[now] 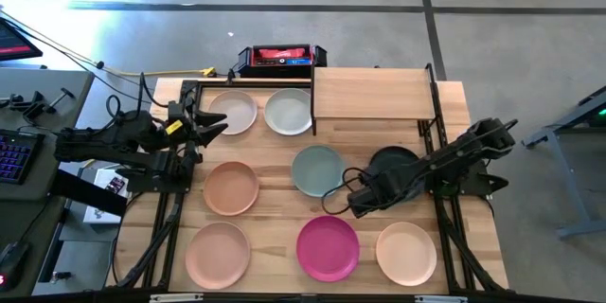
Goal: Place and stack plates onto a shelf
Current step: Put the black plate on the shelf
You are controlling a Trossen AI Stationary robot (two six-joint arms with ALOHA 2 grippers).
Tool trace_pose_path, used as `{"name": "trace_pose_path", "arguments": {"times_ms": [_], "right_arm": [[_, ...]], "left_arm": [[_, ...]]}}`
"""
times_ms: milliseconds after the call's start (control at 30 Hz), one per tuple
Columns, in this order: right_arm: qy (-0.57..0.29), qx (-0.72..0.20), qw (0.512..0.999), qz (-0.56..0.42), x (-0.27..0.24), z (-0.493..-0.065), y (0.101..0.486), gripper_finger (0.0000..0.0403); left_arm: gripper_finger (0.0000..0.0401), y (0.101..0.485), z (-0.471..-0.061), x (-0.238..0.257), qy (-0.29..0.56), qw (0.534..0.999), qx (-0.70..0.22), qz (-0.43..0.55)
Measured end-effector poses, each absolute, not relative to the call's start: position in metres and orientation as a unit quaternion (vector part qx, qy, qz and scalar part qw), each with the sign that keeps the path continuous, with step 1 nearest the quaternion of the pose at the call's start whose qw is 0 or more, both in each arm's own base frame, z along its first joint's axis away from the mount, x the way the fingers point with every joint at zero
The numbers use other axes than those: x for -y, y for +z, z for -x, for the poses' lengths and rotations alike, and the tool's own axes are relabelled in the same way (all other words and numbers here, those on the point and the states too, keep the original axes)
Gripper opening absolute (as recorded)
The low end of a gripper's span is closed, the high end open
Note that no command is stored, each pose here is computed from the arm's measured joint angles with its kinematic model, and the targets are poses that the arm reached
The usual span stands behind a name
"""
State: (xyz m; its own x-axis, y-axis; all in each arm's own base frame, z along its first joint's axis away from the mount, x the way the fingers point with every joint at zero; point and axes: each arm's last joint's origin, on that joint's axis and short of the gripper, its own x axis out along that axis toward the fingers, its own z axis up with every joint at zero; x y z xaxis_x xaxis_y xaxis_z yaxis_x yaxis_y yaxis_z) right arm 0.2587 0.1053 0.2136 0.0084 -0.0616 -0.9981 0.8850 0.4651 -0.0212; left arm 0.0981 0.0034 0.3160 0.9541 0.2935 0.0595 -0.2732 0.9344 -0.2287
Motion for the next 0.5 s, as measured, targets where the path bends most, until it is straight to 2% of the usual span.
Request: {"name": "trace_pose_path", "arguments": {"times_ms": [500], "right_arm": [[-0.433,-0.615,0.597,-0.277,-0.105,-0.268,0.178,0.0078]], "left_arm": [[0.0131,0.316,-0.098,-0.003,0.144,0.982,0.046,0.110]]}}
